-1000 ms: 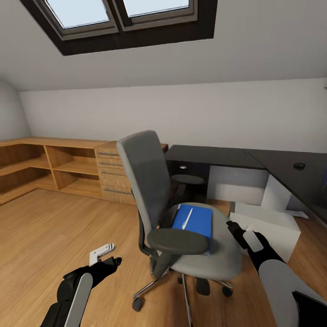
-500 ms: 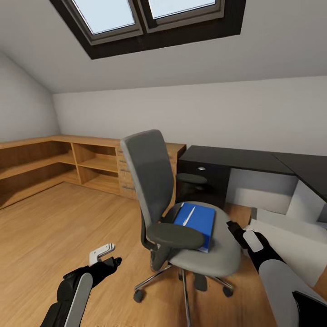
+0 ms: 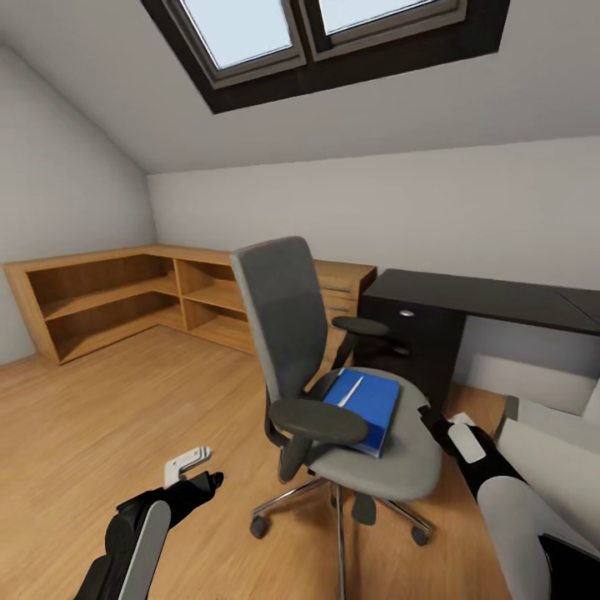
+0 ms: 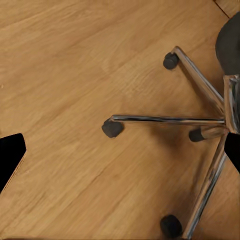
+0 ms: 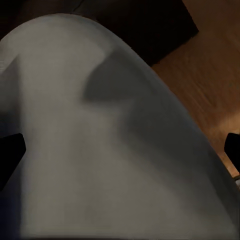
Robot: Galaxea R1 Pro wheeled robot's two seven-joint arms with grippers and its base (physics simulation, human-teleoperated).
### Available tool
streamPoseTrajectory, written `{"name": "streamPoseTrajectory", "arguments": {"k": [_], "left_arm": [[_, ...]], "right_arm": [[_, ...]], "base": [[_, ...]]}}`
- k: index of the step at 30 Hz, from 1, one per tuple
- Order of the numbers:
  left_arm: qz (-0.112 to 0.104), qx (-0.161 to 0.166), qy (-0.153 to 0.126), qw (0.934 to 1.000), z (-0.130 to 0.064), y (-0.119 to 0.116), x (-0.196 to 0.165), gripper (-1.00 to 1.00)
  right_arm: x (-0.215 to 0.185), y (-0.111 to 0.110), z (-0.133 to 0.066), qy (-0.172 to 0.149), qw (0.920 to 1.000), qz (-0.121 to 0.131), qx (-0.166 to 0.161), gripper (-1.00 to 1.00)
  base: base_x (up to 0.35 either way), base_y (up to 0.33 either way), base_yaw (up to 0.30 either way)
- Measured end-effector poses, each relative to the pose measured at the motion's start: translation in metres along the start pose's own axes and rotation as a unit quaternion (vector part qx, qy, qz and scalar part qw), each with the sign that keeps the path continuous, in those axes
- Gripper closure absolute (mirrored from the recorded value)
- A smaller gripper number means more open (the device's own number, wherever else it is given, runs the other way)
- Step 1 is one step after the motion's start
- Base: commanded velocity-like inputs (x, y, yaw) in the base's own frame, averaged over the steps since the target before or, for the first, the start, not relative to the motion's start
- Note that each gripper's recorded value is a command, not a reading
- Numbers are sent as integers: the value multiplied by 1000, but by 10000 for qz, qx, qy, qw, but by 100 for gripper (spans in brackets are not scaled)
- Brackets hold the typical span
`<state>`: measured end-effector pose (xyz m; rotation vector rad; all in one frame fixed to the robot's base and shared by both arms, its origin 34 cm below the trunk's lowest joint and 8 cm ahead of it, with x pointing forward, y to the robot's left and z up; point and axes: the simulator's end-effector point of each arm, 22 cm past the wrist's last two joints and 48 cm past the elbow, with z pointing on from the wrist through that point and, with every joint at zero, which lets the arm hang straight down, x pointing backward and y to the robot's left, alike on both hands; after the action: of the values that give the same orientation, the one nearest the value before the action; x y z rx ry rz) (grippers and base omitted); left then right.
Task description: In the bedroom, organize the workspace by keeping the computer under the desk, ensuring the monitor is on the desk, placing the keyboard on the desk next to the monitor, placing the mouse on the desk next to the keyboard, moving the folder from the swivel chair onto the desk next to the mouse, stacking the notebook on top of the folder with the pen on top of the notebook, and positioning the swivel chair next to the desk.
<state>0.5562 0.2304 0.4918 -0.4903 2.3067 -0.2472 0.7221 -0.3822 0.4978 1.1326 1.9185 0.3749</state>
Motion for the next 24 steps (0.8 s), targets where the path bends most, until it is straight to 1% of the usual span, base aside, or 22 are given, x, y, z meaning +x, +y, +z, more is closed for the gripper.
{"name": "streamPoseTrajectory", "arguments": {"k": [16, 24], "left_arm": [[1, 9, 21, 10000, 1, -1, 2, -100], [9, -2, 54, 10000, 2, -1, 5, -100]], "right_arm": [[0, 0, 0, -5, 10000, 4, 0, -100], [4, 5, 0, 16, 10000, 10, -36, -100]], "base": [[0, 0, 274], [0, 0, 274]]}}
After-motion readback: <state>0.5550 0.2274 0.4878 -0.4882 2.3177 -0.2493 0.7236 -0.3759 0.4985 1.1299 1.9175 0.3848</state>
